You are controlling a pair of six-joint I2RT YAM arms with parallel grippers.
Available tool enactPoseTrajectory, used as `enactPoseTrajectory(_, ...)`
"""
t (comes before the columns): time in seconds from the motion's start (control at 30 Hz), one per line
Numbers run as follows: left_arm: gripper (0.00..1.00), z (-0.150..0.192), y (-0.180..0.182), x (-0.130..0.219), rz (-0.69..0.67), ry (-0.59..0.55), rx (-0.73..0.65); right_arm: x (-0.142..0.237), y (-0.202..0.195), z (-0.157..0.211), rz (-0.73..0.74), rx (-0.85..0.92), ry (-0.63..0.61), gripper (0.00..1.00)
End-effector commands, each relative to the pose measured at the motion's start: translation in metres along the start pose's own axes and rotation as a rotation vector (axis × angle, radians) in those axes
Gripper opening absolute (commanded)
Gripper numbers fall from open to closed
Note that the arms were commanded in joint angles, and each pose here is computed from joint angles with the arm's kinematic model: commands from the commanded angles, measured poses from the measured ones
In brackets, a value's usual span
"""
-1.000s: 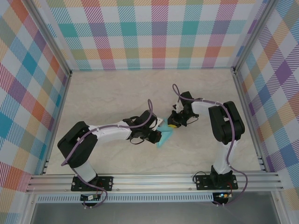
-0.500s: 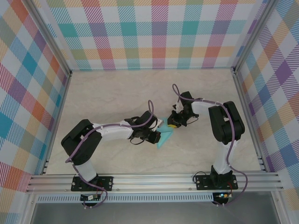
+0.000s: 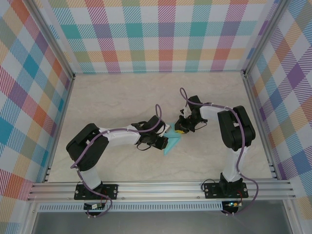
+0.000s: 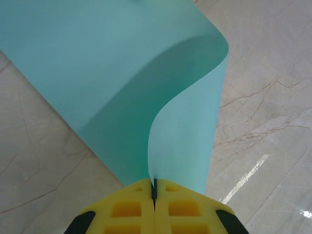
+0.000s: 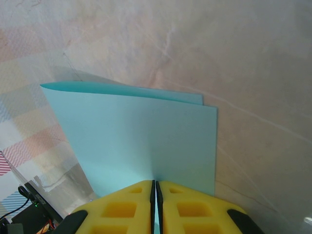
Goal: Fold a paper plane with a square sheet of paper (pick it up from the middle)
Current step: Third fold the triangle at the center of the table.
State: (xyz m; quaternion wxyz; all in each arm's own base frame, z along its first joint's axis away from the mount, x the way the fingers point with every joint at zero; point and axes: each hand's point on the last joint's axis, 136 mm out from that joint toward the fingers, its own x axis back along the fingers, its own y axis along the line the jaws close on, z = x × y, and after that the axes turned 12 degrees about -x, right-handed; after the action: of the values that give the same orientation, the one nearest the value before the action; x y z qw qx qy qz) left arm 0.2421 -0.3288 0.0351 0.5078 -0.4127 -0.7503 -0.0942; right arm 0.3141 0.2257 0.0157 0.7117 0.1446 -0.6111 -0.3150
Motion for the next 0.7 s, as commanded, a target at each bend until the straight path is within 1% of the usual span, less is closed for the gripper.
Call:
enactPoseTrajectory(0.0,0.0,-0.003,0.009,0.001,-0.028,0.011,0.006,-0.002,-0.015,0.009,0.044,-0.024,0.022,0.13)
enactPoseTrajectory(0.43,0.0,0.004,0.014,-0.008,-0.044,0.048,0.022,-0.003,-0.017,0.009,0.048,-0.03,0.023,0.13)
enactPoseTrajectory(0.67,0.01,0.003,0.014,-0.011,-0.04,0.05,0.027,-0.002,-0.015,0.009,0.043,-0.03,0.023,0.15)
